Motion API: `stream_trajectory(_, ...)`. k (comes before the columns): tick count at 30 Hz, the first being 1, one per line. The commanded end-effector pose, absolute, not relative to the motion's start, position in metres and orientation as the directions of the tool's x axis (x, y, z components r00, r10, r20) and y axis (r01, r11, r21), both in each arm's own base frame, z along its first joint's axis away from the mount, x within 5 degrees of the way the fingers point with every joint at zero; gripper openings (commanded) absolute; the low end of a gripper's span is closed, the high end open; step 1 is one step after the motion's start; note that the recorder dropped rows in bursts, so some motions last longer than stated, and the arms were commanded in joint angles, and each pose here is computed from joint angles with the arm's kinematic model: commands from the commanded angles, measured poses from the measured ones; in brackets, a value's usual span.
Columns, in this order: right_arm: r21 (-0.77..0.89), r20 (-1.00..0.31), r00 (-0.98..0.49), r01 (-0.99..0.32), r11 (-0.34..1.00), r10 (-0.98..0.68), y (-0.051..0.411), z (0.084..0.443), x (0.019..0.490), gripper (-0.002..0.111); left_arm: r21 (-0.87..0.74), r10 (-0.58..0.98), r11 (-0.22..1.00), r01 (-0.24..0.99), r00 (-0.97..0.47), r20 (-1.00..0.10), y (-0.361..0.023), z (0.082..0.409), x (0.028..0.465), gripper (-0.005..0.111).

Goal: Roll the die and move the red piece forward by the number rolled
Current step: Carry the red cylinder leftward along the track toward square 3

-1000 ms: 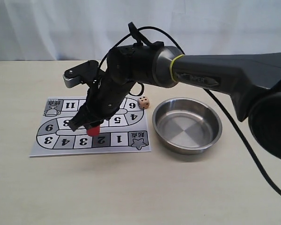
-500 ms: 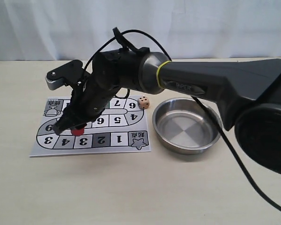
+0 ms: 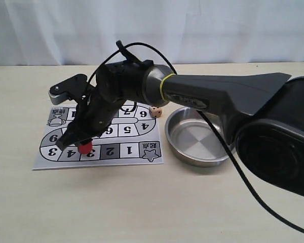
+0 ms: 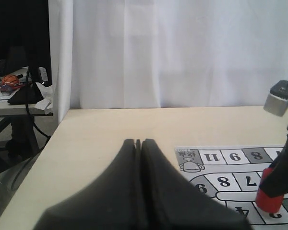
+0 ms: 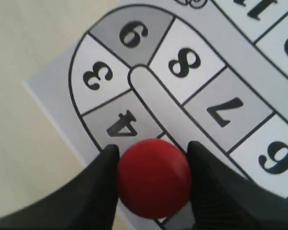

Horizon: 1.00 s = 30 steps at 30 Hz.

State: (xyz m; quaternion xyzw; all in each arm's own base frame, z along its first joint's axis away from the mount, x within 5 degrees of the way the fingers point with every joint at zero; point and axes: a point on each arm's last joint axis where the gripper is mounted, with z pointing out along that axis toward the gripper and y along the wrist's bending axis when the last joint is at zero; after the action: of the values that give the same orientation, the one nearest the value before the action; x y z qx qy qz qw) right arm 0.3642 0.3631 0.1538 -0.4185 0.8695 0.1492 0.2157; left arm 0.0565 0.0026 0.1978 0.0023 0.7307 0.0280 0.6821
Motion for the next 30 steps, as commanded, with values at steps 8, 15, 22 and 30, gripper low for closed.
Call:
stream_trajectory(8,0.069,-0.560,-0.490,-0.831,0.552,-0.667,0.383,0.176,0.356,0.004,0.040,0.038,0.999,-0.035,-0.057,-0.998,0.003,0.200,0.056,0.000)
stream_trajectory(15,-0.009,-0.594,-0.405,-0.860,0.510,-0.695,0.397,0.166,0.350,0.004,0.040,0.038,0.999,-0.035,-0.057,-0.998,0.003,0.200,0.056,0.000)
stream_trajectory(22,-0.026,-0.552,-0.403,-0.866,0.498,-0.730,0.397,0.141,0.352,0.004,0.040,0.038,0.999,-0.035,-0.057,-0.998,0.003,0.200,0.056,0.000)
stream_trajectory(30,-0.010,-0.529,-0.423,-0.864,0.503,-0.736,0.397,0.126,0.352,0.028,0.040,0.038,0.999,-0.035,-0.057,-0.998,0.003,0.200,0.056,0.000)
